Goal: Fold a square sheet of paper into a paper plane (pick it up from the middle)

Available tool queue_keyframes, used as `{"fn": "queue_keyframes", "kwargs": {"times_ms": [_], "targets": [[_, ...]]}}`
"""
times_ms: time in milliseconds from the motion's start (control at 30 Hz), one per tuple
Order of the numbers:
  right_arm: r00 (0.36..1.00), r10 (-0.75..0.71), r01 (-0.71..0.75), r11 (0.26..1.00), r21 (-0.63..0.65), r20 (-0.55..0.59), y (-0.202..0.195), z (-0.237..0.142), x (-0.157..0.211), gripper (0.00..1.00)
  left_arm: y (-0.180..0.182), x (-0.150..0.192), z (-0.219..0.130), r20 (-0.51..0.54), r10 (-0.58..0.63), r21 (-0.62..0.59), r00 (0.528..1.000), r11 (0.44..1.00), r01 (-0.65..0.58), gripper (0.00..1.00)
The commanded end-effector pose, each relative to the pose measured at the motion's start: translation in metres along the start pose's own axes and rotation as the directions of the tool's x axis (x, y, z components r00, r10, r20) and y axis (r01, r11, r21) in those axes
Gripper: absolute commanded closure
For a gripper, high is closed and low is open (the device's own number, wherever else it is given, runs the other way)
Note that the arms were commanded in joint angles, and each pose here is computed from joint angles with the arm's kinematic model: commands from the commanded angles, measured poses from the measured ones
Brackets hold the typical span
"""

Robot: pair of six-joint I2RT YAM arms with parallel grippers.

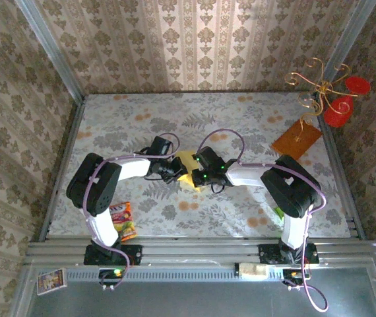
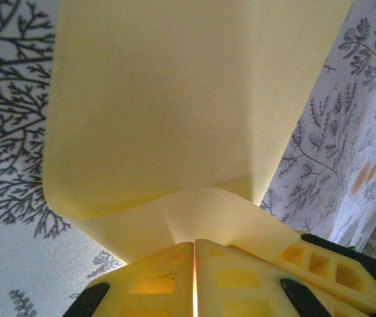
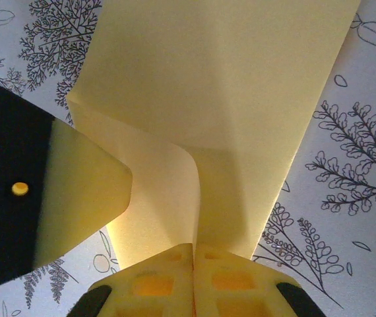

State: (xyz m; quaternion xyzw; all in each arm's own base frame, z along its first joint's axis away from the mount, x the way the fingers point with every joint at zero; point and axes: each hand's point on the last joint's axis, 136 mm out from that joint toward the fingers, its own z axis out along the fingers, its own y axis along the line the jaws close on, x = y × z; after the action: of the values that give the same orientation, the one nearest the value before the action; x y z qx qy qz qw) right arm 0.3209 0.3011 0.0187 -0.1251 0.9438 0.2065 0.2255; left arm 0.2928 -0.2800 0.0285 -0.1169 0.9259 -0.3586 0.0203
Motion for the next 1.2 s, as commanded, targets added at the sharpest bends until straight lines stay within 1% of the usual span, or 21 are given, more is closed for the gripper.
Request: {"fn": "queue_keyframes", "kwargs": {"times_ms": [0,200,400,633,667,733,833,900,967,1067,1167], "targets": [[0.995,0.024,-0.018,0.998,0.065,-0.096,-0.015,0.01,0.027,0.92,0.008,0.001,0.004,-0.003,0.001,-0.023,1.0,1.0,-0.001,0.9],[0.995,0.024,-0.018,0.998,0.065,-0.099,-0.015,0.01,0.028,0.92,0.012,0.0,0.007,-0.006,0.0,-0.033,1.0,0.999,0.0,0.9],[0.995,0.026,-0.02,0.998,0.056,-0.097,-0.013,0.009,0.027,0.91,0.021,0.003,0.009,-0.021,-0.018,-0.068,1.0,0.998,0.017,0.9],[0.997,0.024,-0.021,0.999,0.036,-0.077,-0.006,0.002,0.018,0.88,0.027,0.004,0.01,-0.029,-0.024,-0.095,0.999,0.995,0.021,0.91],[0.997,0.023,-0.021,0.999,0.032,-0.073,-0.004,0.0,0.015,0.87,0.028,0.004,0.01,-0.031,-0.025,-0.099,0.999,0.995,0.022,0.91],[0.998,0.027,-0.025,0.999,0.024,-0.057,0.0,-0.006,0.008,0.83,0.029,0.004,0.01,-0.033,-0.025,-0.104,0.999,0.994,0.022,0.91],[0.999,0.04,-0.039,0.999,0.023,-0.021,0.003,-0.021,-0.004,0.71,0.03,0.004,0.009,-0.034,-0.024,-0.112,0.999,0.994,0.02,0.91],[0.998,0.056,-0.058,0.997,0.053,0.022,-0.002,-0.035,-0.013,0.63,0.03,0.004,0.009,-0.034,-0.022,-0.112,0.999,0.993,0.018,0.91],[0.996,0.082,-0.085,0.993,0.081,0.044,-0.01,-0.046,-0.018,0.61,0.029,0.004,0.009,-0.034,-0.022,-0.112,0.999,0.993,0.018,0.91],[0.994,0.095,-0.099,0.992,0.073,0.059,-0.012,-0.056,-0.018,0.61,0.028,0.003,0.009,-0.032,-0.02,-0.111,0.999,0.994,0.016,0.91],[0.995,0.088,-0.089,0.996,0.004,0.043,-0.001,-0.06,-0.013,0.62,0.029,0.003,0.008,-0.032,-0.021,-0.113,0.999,0.993,0.017,0.91]]}}
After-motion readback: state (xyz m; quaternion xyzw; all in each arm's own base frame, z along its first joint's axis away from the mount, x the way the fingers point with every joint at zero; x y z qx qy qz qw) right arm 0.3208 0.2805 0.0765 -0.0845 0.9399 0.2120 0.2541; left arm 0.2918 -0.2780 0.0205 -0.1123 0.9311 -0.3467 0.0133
